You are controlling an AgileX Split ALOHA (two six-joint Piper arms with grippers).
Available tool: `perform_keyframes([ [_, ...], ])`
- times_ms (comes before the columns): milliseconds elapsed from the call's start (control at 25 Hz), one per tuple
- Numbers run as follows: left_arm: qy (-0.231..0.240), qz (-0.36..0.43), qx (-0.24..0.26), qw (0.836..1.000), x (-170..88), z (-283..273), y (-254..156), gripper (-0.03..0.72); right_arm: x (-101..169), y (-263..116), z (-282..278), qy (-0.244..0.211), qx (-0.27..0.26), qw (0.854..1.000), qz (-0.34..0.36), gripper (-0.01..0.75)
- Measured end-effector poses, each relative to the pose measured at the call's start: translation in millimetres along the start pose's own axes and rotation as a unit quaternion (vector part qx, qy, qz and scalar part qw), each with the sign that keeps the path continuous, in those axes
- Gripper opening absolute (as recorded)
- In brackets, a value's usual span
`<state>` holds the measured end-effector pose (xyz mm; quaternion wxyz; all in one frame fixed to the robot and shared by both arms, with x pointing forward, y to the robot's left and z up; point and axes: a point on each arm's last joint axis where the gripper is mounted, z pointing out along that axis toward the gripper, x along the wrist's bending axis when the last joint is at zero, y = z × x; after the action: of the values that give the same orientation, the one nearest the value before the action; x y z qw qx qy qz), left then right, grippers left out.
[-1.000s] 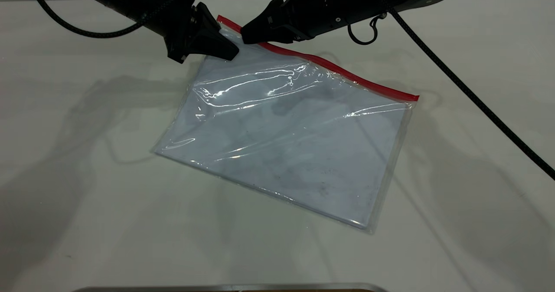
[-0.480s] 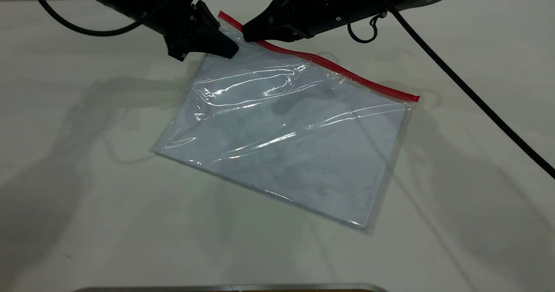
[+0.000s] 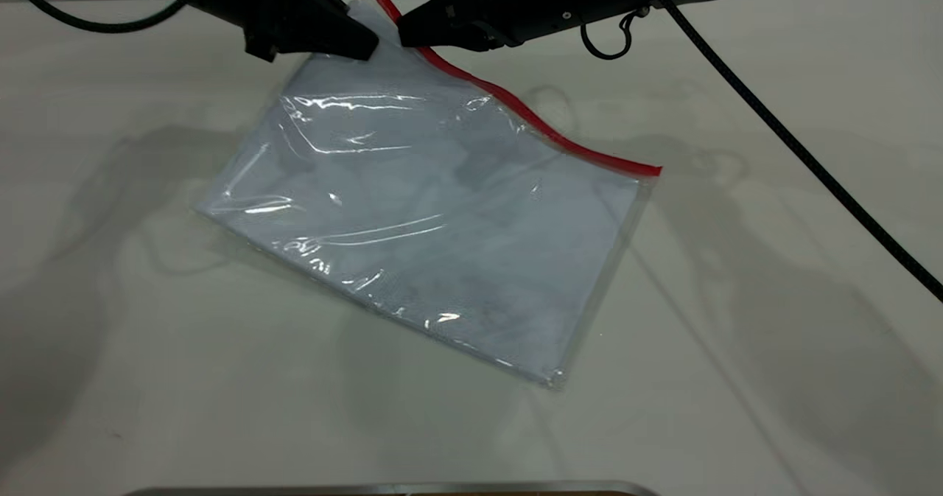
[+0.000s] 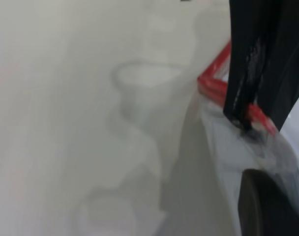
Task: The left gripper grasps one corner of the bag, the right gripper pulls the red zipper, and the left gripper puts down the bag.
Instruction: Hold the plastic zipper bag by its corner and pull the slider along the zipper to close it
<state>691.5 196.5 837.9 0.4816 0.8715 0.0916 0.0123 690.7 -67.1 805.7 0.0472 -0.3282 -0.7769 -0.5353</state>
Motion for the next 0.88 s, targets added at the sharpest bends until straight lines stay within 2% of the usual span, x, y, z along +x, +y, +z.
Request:
perform_keyframes([
  [280, 0.003, -0.013, -0.038, 0.999, 2.3, -6.4, 3.4, 0.064, -2.9, 2.3, -3.5, 0.001, -0.009, 1.000, 0.006, 0.037],
  [880, 0.010, -0.028, -0.058, 0.998, 3.7, -11.3, 3.7, 0.051, -7.5, -0.3, -5.2, 0.001, -0.014, 1.000, -0.001, 0.044],
])
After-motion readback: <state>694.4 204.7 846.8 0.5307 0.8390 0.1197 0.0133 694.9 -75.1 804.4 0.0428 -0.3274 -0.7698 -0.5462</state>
